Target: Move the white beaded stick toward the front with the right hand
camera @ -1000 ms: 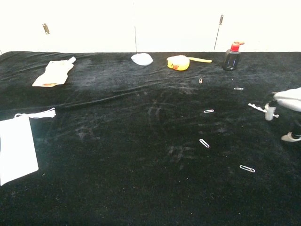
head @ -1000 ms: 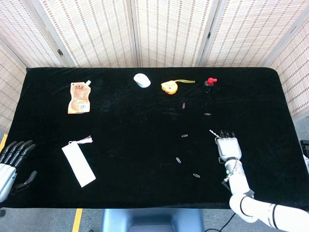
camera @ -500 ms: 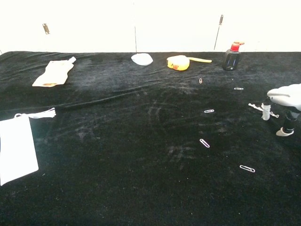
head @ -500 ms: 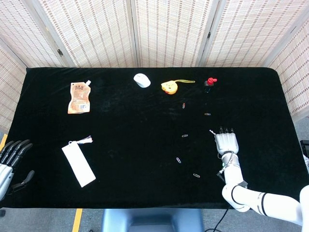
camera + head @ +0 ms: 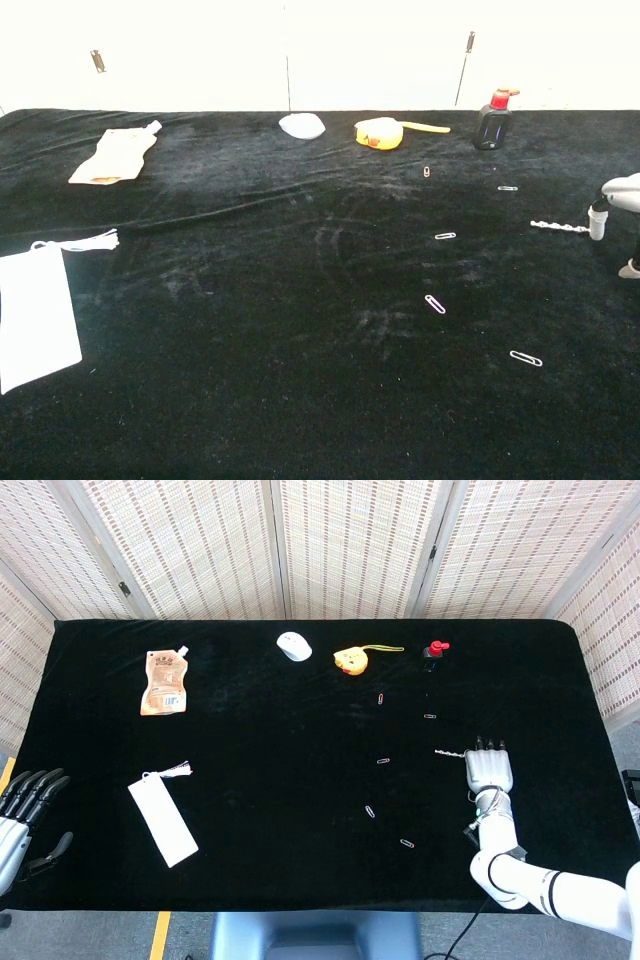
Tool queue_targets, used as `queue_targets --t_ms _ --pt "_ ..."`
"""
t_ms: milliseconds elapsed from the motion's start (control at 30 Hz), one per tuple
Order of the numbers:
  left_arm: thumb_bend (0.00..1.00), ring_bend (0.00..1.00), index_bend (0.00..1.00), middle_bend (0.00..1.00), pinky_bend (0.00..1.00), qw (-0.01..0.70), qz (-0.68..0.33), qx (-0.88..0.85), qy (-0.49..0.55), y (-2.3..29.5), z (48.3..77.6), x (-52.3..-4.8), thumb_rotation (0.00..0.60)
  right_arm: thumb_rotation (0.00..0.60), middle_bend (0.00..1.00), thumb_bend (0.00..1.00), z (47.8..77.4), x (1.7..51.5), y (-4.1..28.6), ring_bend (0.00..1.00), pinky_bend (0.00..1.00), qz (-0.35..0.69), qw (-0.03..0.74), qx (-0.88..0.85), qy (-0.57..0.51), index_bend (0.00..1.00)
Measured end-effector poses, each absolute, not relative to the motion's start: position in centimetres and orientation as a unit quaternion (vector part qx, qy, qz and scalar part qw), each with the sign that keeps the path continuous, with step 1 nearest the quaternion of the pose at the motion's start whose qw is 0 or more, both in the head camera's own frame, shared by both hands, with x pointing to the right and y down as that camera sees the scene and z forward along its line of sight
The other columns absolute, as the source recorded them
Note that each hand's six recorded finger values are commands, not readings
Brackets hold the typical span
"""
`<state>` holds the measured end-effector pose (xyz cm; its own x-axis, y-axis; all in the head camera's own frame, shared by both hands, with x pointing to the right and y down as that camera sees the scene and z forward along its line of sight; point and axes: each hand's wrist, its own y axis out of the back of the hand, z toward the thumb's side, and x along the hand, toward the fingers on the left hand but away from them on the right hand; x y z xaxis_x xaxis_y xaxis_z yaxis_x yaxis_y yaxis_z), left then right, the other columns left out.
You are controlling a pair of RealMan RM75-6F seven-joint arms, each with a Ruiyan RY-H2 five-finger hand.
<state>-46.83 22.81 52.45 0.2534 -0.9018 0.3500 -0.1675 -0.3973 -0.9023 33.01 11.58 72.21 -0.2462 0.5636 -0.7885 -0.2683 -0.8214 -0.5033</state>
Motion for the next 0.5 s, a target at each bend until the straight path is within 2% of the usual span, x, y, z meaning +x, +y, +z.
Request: queue_targets --t_ms 167,500 --pt "0.46 0.08 0.00 0.08 0.05 0.388 -0.472 -0.688 0.391 22.8 52.3 -46.9 0.600 0.600 0.00 0.29 71.4 32.8 11.3 0.00 0.00 0.766 0.263 -0.568 -0.146 0.29" --pt "0.46 0.08 0.00 0.08 0.05 0.390 -0.473 -0.691 0.384 22.8 52.7 -46.5 0.600 0.600 0.00 0.29 67.0 30.8 10.1 0.00 0.00 0.713 0.307 -0.601 -0.193 0.29"
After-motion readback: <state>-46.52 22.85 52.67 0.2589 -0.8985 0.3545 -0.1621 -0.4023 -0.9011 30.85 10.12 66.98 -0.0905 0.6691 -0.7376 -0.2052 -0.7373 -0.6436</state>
